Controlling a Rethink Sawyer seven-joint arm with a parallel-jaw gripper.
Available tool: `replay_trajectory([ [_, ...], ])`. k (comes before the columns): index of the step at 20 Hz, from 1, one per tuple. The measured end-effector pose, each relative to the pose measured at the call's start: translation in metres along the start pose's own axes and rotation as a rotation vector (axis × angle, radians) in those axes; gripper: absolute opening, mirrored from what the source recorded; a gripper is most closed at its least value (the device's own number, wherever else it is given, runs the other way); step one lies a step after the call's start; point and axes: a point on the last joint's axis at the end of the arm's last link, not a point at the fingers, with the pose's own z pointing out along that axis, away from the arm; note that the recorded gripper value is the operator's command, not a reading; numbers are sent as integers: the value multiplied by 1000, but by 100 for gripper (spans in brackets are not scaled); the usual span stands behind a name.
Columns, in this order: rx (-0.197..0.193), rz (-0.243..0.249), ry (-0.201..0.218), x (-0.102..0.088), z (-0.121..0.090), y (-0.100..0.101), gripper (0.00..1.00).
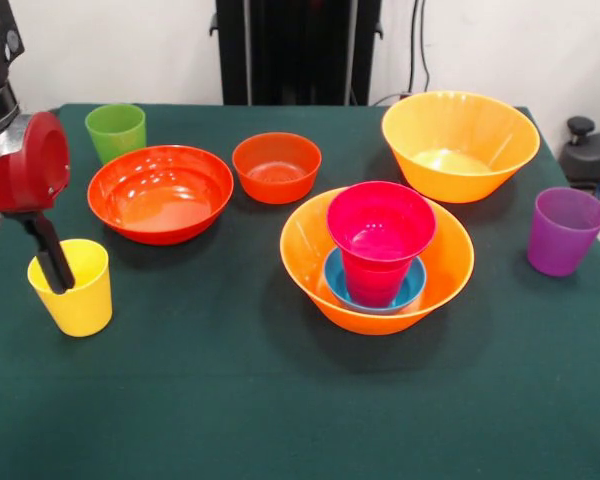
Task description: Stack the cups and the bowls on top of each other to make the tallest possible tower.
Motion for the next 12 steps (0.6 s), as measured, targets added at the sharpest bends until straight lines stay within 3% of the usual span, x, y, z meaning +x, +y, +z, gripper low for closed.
replay_trajectory([
  [6, 60, 61, -17, 11, -1, -13, 100],
  [7, 89, 115, -28, 17, -3, -17, 100],
  [12, 141, 265, -43, 33, -9, -23, 100],
])
